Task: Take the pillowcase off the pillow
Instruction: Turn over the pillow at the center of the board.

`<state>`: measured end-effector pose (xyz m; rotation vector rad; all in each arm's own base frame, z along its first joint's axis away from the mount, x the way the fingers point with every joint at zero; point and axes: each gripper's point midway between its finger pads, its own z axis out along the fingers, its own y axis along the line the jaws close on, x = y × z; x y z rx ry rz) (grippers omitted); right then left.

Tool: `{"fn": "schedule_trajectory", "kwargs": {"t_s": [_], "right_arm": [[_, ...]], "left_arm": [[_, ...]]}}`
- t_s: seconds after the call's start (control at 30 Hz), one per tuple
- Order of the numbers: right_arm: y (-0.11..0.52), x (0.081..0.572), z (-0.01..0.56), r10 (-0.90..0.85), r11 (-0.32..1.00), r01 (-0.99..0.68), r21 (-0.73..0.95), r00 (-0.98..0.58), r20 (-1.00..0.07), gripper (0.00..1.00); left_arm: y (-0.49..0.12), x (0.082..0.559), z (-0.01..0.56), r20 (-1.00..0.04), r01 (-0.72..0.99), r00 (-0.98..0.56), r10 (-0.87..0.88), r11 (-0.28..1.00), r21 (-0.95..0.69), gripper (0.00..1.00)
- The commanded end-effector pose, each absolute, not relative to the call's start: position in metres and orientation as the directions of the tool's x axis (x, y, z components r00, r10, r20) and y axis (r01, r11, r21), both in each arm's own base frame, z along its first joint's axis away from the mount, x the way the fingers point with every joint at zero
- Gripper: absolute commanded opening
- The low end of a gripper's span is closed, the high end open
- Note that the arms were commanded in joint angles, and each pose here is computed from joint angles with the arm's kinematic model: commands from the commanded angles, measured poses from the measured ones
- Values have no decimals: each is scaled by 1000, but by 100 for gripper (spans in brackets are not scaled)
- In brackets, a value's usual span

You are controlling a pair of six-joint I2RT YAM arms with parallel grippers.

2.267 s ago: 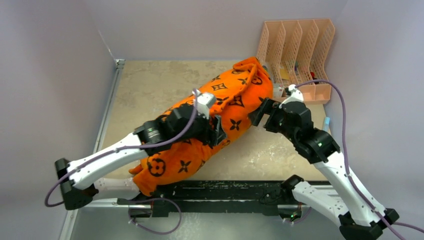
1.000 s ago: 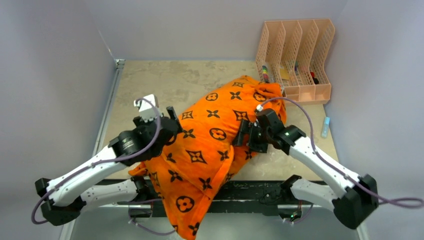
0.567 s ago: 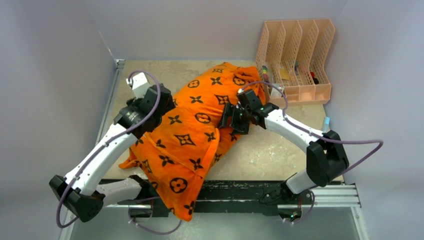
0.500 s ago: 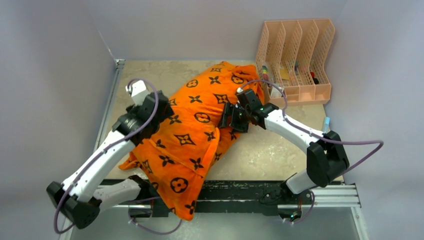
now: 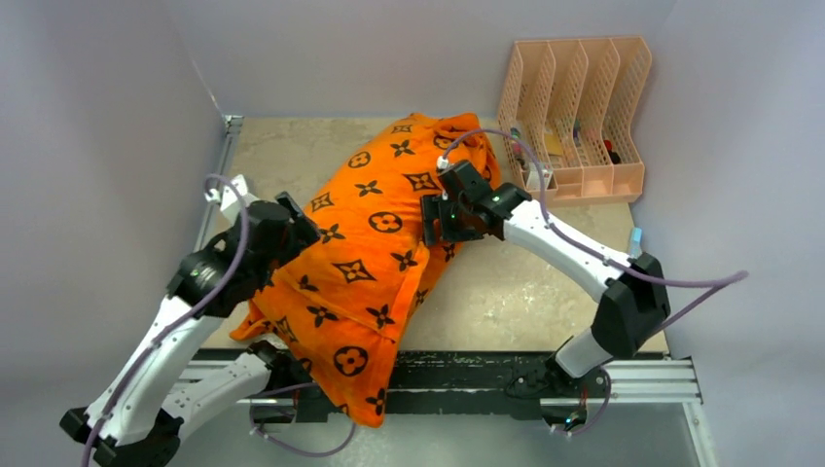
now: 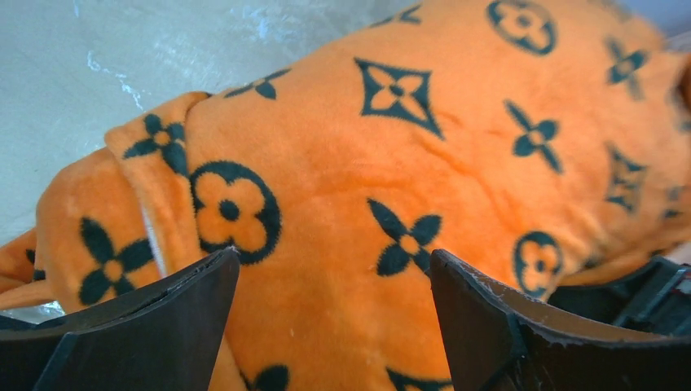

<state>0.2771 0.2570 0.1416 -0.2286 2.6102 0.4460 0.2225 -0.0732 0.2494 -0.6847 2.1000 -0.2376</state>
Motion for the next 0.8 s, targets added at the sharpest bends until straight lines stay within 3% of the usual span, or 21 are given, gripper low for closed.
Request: {"fn": "schedule_trajectory", "kwargs": {"t_s": [0.0, 0.1, 0.23, 0.43, 0.57, 0.63, 0.7, 0.77], "right_arm": [[218, 287, 221, -160, 955, -283, 88, -743, -650, 82], [248, 273, 268, -171, 852, -480, 210, -633, -755, 81], [307, 237, 303, -171, 620, -720, 312, -512, -841, 80], [383, 179, 280, -345, 409, -897, 169, -324, -881, 80], [419, 147, 258, -319, 288, -955, 77, -171, -932, 81], [431, 125, 236, -364, 206, -978, -20, -58, -929, 81], [437, 129, 218, -390, 227, -970, -91, -5, -921, 79], [431, 151, 201, -434, 341, -927, -157, -7, -901, 67]], "left_arm": [[-47, 194, 294, -686, -424, -376, -623, 774, -471, 87], [-34, 177, 289, -658, -472, -335, -674, 725, -502, 86], [-32, 172, 257, -620, -530, -330, -712, 683, -502, 82], [-42, 172, 226, -565, -560, -347, -749, 648, -516, 73], [-38, 167, 206, -560, -563, -337, -757, 639, -524, 60], [-46, 173, 192, -556, -551, -362, -748, 653, -520, 49], [-55, 181, 176, -563, -546, -403, -721, 683, -485, 22], [-59, 189, 169, -570, -556, -419, -706, 696, -454, 0]]}}
